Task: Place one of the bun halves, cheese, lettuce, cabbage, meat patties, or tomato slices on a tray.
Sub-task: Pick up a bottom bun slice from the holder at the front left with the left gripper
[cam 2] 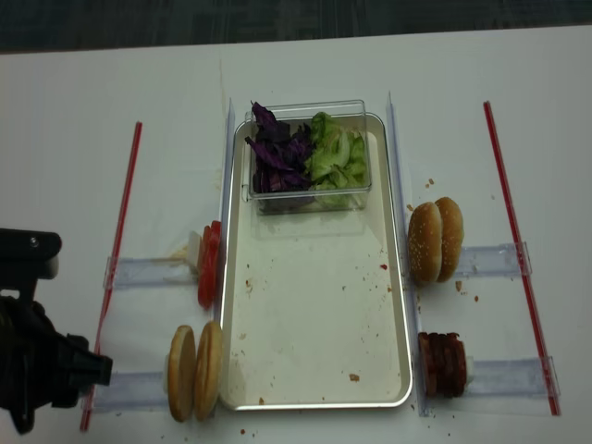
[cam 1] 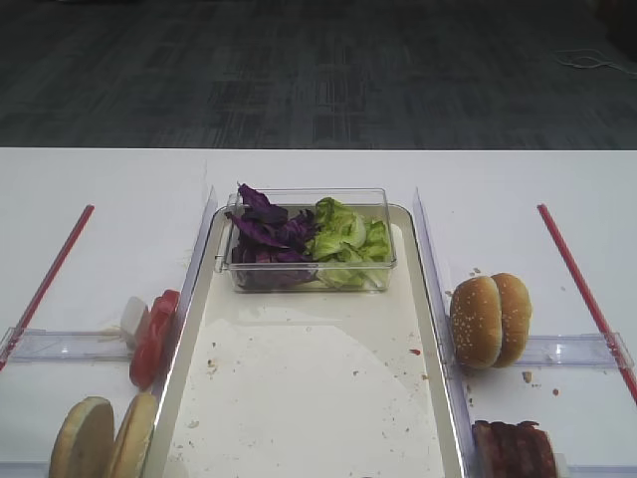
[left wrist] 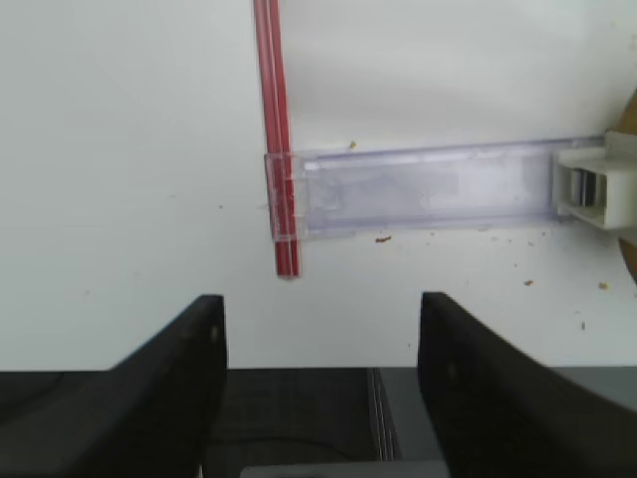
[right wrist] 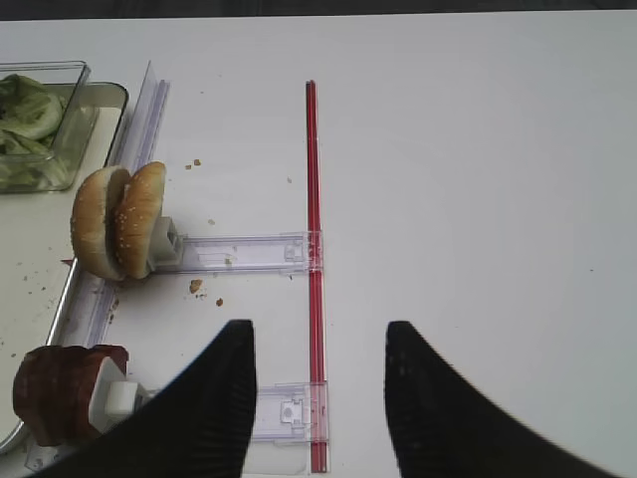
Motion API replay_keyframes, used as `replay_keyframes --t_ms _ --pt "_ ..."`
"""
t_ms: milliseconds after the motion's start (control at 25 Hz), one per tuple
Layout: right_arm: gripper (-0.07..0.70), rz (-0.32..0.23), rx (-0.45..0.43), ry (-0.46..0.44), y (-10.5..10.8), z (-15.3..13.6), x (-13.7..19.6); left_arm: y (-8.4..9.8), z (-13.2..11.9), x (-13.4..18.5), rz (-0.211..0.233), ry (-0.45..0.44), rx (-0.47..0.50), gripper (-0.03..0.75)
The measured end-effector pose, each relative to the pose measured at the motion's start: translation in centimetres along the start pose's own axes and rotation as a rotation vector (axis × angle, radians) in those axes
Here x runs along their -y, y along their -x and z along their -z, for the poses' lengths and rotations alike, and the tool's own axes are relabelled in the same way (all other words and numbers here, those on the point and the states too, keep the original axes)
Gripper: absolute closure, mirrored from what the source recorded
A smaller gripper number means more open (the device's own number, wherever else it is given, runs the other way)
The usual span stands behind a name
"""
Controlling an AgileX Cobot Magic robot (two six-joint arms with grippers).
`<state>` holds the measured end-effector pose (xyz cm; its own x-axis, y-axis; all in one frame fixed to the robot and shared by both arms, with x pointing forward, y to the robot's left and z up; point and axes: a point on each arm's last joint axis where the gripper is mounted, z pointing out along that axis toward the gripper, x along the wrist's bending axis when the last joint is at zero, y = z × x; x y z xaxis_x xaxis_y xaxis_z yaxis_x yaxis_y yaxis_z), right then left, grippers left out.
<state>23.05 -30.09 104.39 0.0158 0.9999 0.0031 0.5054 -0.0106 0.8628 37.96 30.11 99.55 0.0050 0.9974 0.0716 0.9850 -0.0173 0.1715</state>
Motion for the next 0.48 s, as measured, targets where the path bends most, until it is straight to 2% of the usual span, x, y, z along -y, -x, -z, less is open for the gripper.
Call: replay_keyframes --t_ms 160,480 --pt "0.276 0.0 0.0 0.0 0.0 0.0 0.0 0.2 -0.5 -2.1 0.019 -0.034 0.008 0.291" --pt "0.276 0.0 0.0 0.0 0.0 0.0 0.0 0.5 0.3 -3.6 0.08 -0.007 0.047 0.291"
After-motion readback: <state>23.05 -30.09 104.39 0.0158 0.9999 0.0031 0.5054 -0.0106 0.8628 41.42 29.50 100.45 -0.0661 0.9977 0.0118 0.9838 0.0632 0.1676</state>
